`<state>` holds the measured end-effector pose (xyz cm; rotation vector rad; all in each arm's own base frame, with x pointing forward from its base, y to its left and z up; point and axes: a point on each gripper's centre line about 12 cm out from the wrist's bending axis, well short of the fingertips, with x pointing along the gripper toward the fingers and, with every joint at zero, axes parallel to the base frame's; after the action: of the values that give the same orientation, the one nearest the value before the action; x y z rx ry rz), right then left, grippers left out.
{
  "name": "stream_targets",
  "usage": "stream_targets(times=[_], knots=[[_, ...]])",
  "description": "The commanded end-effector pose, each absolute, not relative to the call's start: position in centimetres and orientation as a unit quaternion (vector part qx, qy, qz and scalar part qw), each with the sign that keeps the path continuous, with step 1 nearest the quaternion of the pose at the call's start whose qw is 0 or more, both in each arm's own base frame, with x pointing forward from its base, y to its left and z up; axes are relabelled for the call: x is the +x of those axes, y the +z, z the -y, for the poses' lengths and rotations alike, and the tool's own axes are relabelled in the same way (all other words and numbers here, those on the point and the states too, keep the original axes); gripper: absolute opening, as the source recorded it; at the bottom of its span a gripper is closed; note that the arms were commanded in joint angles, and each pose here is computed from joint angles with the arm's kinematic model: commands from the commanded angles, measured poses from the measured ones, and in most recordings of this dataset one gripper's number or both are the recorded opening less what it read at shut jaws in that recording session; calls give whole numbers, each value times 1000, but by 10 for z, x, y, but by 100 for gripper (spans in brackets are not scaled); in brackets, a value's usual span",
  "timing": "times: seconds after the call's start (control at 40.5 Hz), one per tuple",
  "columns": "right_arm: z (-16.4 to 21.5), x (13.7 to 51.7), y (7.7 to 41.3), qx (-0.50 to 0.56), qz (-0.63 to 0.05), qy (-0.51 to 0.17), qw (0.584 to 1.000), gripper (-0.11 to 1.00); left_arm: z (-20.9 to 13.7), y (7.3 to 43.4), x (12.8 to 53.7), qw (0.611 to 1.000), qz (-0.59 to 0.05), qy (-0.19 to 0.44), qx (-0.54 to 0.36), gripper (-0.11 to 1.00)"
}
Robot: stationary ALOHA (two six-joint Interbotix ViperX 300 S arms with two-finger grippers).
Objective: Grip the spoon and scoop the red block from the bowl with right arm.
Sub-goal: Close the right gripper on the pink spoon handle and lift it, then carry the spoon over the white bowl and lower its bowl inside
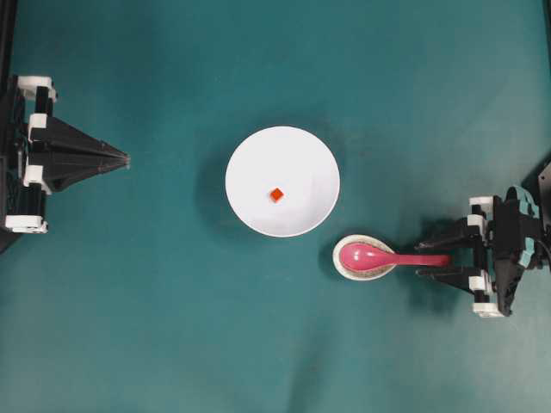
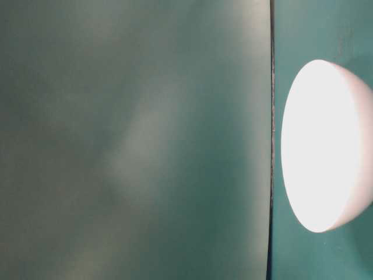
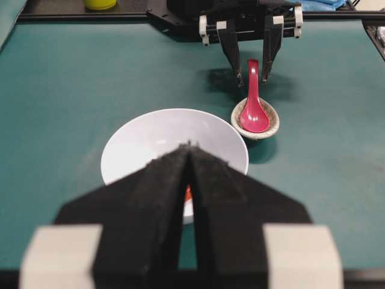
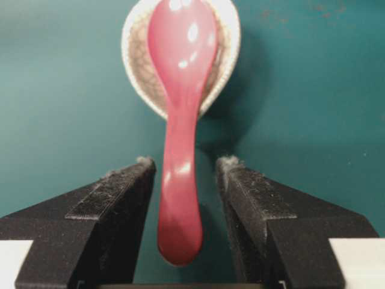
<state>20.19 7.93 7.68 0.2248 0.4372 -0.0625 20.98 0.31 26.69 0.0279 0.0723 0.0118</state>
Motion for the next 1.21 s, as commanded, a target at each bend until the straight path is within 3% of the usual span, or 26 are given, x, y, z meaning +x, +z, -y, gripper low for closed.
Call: stream_targets(times=[0.0, 0.271, 0.666, 0.962, 1.184], knots=[[-83, 205, 81, 116, -206, -28, 971, 52, -3, 271, 212, 999, -31, 6, 16, 0], [-81, 207, 85, 115, -186, -31, 975, 50, -3, 271, 212, 999, -30, 6, 16, 0], [-86, 215, 94, 89, -160, -22, 983, 24, -3, 271, 212, 999, -32, 6, 16, 0], [-81, 245, 168, 166, -58, -34, 984, 24, -19, 272, 211, 999, -27, 45, -2, 0], [-59, 263, 222, 206, -80, -31, 975, 24, -25, 272, 210, 998, -26, 58, -17, 0]])
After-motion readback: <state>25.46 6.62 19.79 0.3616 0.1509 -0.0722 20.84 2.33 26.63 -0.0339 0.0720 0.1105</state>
